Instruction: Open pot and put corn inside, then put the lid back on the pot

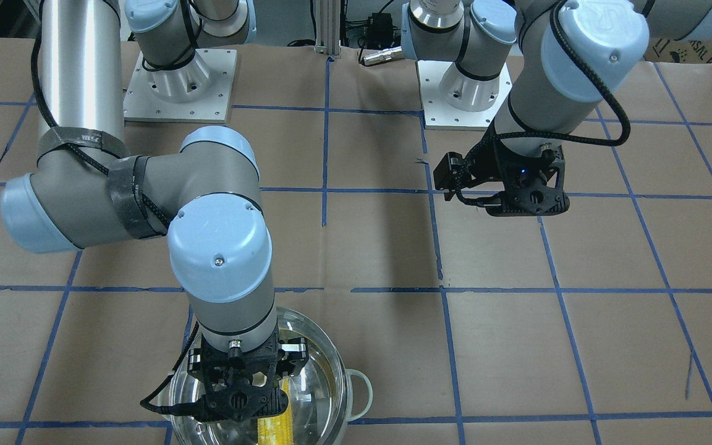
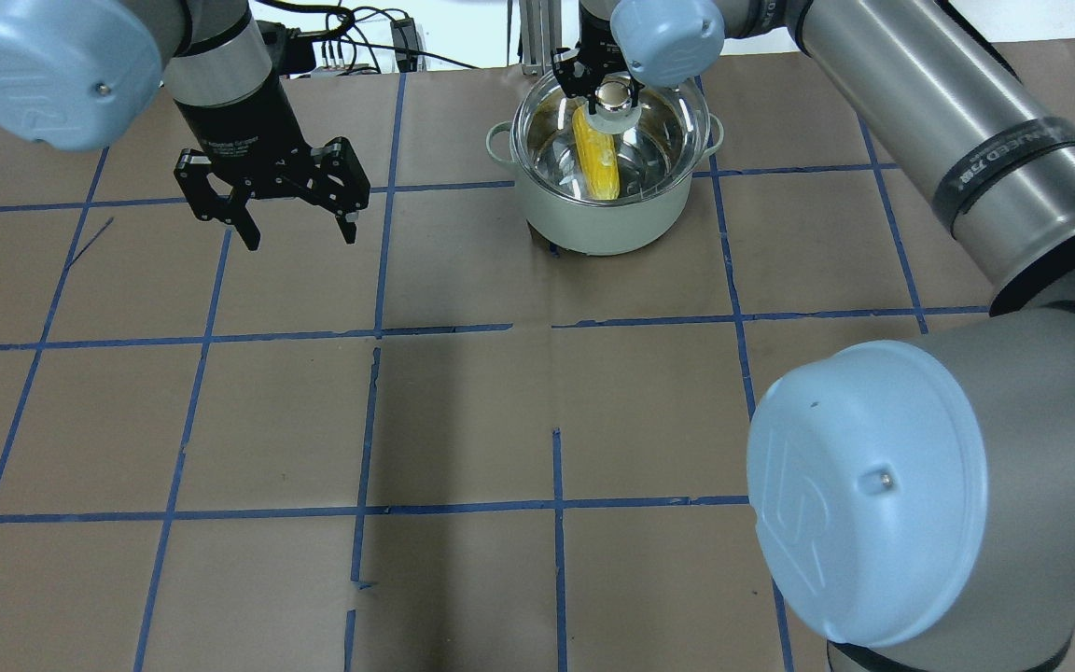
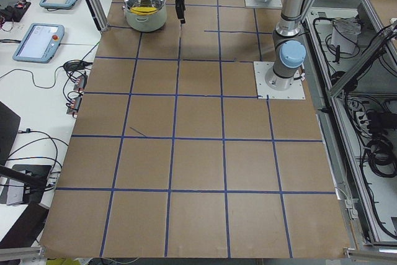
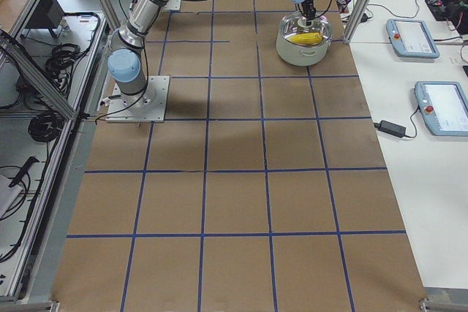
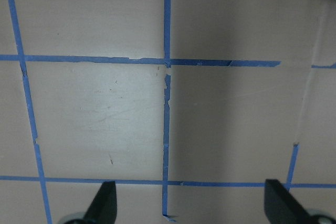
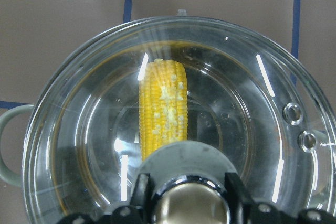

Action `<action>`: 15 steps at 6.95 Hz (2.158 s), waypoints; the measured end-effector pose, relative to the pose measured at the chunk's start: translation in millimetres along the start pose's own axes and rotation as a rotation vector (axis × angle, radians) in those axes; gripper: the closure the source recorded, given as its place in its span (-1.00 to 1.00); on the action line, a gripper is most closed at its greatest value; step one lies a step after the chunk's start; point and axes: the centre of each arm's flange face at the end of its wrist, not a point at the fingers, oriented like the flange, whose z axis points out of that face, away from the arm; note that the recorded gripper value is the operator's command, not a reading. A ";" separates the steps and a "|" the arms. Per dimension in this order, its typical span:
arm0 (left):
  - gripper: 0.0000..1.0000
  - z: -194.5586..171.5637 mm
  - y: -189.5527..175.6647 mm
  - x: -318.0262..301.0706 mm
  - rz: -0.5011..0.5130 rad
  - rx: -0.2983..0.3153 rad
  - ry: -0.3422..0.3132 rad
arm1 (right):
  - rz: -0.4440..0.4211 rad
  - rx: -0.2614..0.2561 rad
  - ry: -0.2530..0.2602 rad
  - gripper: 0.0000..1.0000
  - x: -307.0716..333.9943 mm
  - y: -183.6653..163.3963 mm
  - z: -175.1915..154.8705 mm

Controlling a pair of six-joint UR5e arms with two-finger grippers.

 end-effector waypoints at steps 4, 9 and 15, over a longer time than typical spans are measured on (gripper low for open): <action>-1.00 -33.9 14.6 -13.3 0.054 0.164 -0.001 | -0.015 0.000 -0.003 0.90 -14.2 -3.5 8.8; -1.00 -30.2 12.5 -51.6 -0.011 0.175 0.009 | -0.016 -0.004 0.000 0.90 -14.9 -28.9 -2.0; -1.00 -8.2 9.3 -50.0 -0.005 0.169 0.011 | -0.020 -0.019 0.003 0.88 -16.8 -30.5 -7.3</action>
